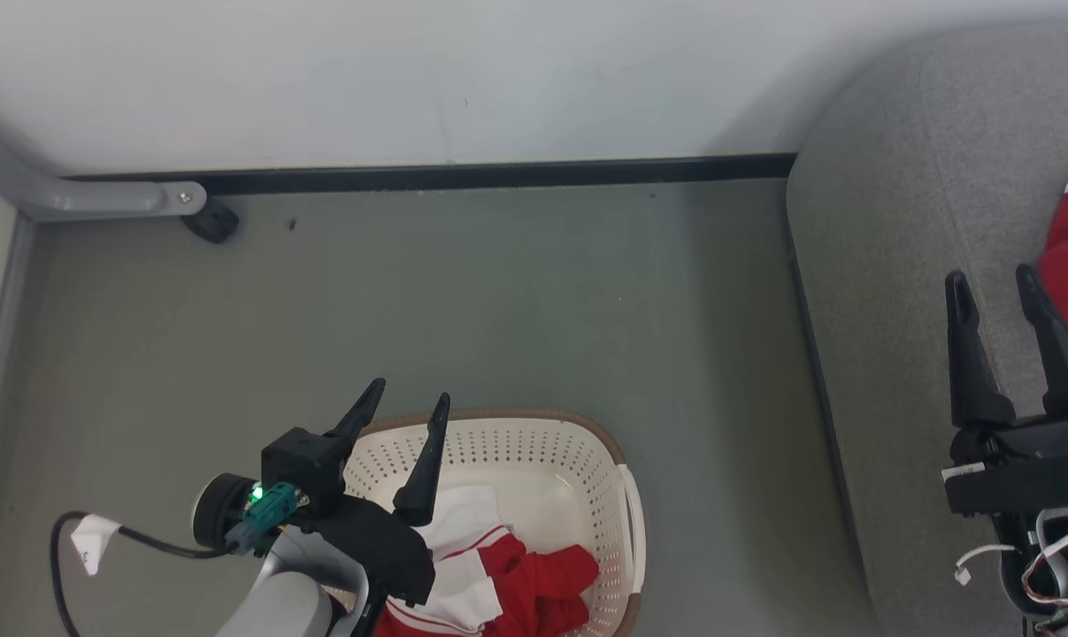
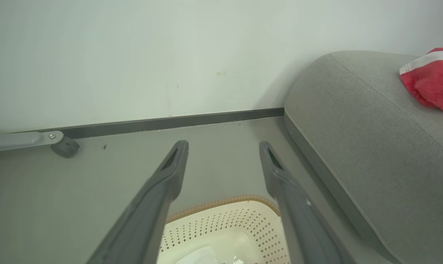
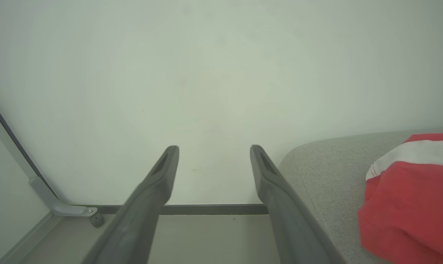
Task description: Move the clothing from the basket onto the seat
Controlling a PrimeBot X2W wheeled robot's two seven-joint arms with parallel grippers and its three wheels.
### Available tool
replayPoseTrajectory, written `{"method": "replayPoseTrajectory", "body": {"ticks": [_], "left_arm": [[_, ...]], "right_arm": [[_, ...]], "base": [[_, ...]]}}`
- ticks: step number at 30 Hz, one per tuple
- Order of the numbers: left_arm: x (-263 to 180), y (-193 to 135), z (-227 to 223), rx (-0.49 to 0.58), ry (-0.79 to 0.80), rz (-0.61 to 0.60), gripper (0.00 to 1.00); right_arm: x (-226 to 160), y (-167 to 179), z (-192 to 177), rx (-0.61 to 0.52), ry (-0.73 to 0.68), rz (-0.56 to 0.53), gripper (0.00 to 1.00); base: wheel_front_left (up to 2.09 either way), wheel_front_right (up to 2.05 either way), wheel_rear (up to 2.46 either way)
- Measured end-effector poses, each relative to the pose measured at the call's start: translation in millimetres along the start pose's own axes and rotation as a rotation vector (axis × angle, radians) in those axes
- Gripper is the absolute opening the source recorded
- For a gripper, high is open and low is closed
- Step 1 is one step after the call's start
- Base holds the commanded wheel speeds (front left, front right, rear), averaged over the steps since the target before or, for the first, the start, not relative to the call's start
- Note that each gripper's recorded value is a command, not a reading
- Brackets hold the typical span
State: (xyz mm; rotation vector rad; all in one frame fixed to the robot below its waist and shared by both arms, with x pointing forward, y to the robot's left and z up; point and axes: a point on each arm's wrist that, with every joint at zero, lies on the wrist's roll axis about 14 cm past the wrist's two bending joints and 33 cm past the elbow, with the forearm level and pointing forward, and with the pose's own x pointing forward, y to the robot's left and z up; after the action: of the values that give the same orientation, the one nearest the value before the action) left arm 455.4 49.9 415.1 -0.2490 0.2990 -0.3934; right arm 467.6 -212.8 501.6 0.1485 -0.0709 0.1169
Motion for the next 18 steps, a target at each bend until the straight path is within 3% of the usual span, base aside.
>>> {"method": "replayPoseTrajectory", "body": {"ticks": [18], "left_arm": [[38.1, 0.3, -127.2, -0.010, 0.412, -0.061, 1.00]], "right_arm": [[33.4, -22.3, -38.3, -0.035, 0.056, -0.024, 1.00]], "base": [[0.00, 0.00, 0.00]]}}
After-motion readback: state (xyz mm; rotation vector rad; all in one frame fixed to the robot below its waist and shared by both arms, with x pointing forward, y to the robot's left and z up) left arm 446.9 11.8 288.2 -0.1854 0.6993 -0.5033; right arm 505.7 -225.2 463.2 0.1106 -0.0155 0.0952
